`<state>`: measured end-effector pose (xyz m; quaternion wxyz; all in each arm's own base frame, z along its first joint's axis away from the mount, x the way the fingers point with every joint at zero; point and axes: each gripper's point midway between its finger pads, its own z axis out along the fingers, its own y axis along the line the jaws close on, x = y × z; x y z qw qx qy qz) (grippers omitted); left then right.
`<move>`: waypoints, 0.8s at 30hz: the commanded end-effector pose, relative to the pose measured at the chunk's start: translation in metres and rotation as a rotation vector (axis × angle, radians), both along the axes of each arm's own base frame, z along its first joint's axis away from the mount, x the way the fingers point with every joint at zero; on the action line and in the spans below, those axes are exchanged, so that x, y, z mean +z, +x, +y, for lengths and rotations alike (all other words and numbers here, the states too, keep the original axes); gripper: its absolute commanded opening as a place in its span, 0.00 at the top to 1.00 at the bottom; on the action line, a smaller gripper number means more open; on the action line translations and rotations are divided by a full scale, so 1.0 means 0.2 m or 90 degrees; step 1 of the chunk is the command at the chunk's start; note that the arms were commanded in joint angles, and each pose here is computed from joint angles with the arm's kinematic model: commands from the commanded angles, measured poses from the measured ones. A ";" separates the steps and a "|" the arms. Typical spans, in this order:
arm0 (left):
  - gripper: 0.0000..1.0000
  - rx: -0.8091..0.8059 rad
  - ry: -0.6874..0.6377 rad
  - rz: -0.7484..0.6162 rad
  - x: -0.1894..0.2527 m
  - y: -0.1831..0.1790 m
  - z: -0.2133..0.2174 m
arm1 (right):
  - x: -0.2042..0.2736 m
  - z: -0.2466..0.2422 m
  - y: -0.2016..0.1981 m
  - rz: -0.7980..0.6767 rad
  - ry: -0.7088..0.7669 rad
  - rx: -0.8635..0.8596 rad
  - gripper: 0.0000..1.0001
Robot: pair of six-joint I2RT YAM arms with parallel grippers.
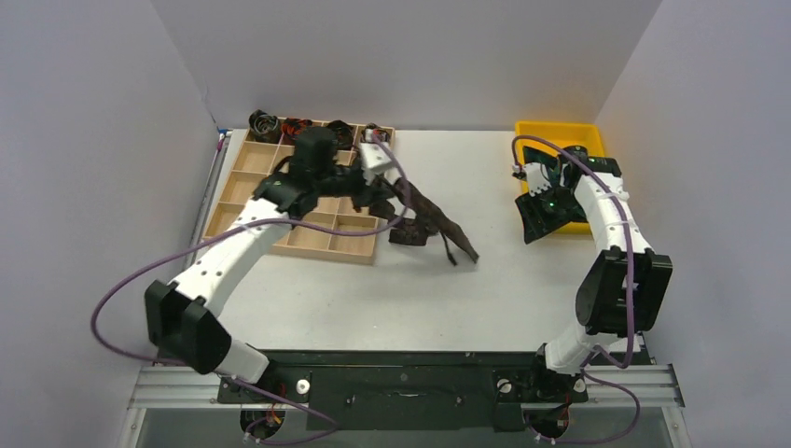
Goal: Roll the ties
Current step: Flatten out the tie at the center of the board.
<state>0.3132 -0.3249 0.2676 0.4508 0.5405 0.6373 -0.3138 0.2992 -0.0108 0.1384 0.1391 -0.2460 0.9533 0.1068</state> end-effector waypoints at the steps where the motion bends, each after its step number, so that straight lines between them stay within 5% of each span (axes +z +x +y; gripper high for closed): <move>1: 0.95 0.023 -0.044 0.072 0.00 -0.08 0.31 | 0.02 0.20 0.08 -0.021 0.023 0.100 0.56; 6: 0.88 0.048 0.048 0.026 -0.21 -0.14 0.63 | -0.04 0.46 0.13 -0.023 0.035 0.197 0.56; 7: 0.87 0.036 0.073 0.029 -0.28 -0.19 0.67 | 0.46 0.51 0.02 -0.235 0.036 0.226 0.56; 9: 0.87 0.019 0.115 0.033 -0.38 -0.26 0.73 | -0.01 0.63 0.13 -0.053 0.043 0.255 0.55; 19: 0.87 -0.217 0.277 -0.024 -0.72 -0.72 0.79 | -0.16 0.90 0.13 -0.003 0.072 0.330 0.53; 21: 0.82 -0.294 0.307 -0.047 -0.76 -0.83 0.74 | -0.17 0.95 0.12 -0.014 0.077 0.348 0.50; 24: 0.57 -0.339 0.330 -0.088 -0.77 -0.90 0.70 | -0.17 1.00 0.10 -0.044 0.065 0.395 0.48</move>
